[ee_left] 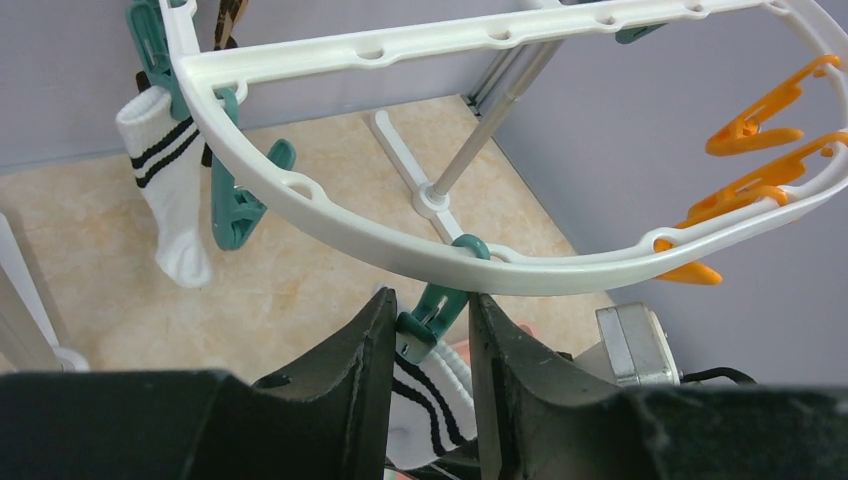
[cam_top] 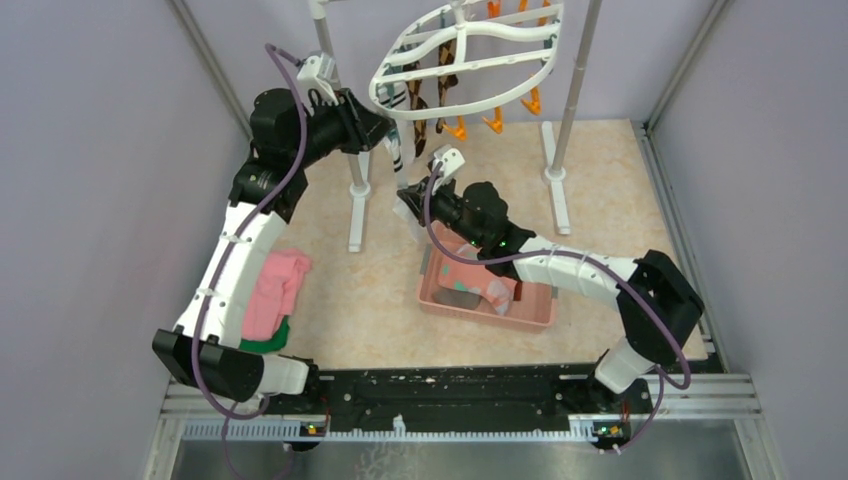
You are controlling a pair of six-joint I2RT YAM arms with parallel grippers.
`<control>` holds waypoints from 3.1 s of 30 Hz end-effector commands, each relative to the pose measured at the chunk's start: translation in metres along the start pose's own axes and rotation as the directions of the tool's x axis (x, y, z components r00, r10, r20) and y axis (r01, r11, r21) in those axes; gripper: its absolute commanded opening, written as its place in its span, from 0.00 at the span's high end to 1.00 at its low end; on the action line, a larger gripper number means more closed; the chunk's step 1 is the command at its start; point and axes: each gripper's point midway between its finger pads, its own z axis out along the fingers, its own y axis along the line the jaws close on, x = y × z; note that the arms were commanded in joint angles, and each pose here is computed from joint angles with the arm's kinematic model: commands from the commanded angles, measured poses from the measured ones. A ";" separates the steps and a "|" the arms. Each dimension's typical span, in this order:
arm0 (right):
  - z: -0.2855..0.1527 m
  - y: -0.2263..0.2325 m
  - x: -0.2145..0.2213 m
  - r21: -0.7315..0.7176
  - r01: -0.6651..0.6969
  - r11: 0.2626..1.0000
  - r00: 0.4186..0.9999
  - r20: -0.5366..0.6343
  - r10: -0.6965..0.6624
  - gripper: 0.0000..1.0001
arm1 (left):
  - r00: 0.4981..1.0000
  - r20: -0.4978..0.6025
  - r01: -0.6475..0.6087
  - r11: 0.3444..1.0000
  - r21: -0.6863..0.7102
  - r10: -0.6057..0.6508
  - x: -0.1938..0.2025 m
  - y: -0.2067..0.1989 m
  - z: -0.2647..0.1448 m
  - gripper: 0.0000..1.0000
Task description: Remove the socks clipped to the hanger
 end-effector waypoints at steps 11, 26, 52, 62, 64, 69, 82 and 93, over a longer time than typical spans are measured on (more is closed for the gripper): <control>0.014 0.021 -0.033 -0.057 -0.047 0.997 0.996 0.079 0.052 1.00 | 0.999 0.044 -0.033 0.999 0.033 0.032 -0.010 -0.004 0.006 0.45; 0.010 0.024 -0.020 -0.068 -0.052 0.996 0.997 0.050 0.056 1.00 | 0.994 0.087 -0.075 0.997 0.036 0.071 -0.025 -0.008 0.006 0.94; -0.148 -0.051 -0.074 0.259 -0.085 0.962 0.996 0.053 0.074 0.04 | 0.975 0.051 -0.219 0.974 0.063 0.216 -0.009 -0.026 0.018 0.91; -0.120 -0.036 -0.116 0.195 -0.036 0.980 0.993 0.120 0.013 0.01 | 0.955 0.058 -0.296 0.943 0.153 0.290 -0.001 -0.048 -0.011 0.43; -0.114 -0.038 -0.119 0.204 -0.044 0.978 0.990 0.144 0.015 0.01 | 0.949 0.044 -0.314 0.933 0.177 0.311 0.006 -0.052 -0.018 0.33; -0.111 -0.045 -0.149 0.253 -0.117 0.960 0.972 0.228 0.058 0.01 | 0.926 0.011 -0.376 0.916 0.140 0.378 0.018 -0.046 -0.041 0.19; -0.123 -0.066 -0.205 0.282 -0.202 0.938 0.933 0.347 0.097 0.01 | 0.971 -0.148 -0.217 0.954 -0.205 0.189 0.069 0.092 -0.049 0.01; -0.144 -0.099 -0.214 0.326 -0.266 0.907 0.915 0.381 0.131 0.01 | 0.981 -0.114 -0.145 0.985 0.092 0.155 0.085 0.100 0.028 0.08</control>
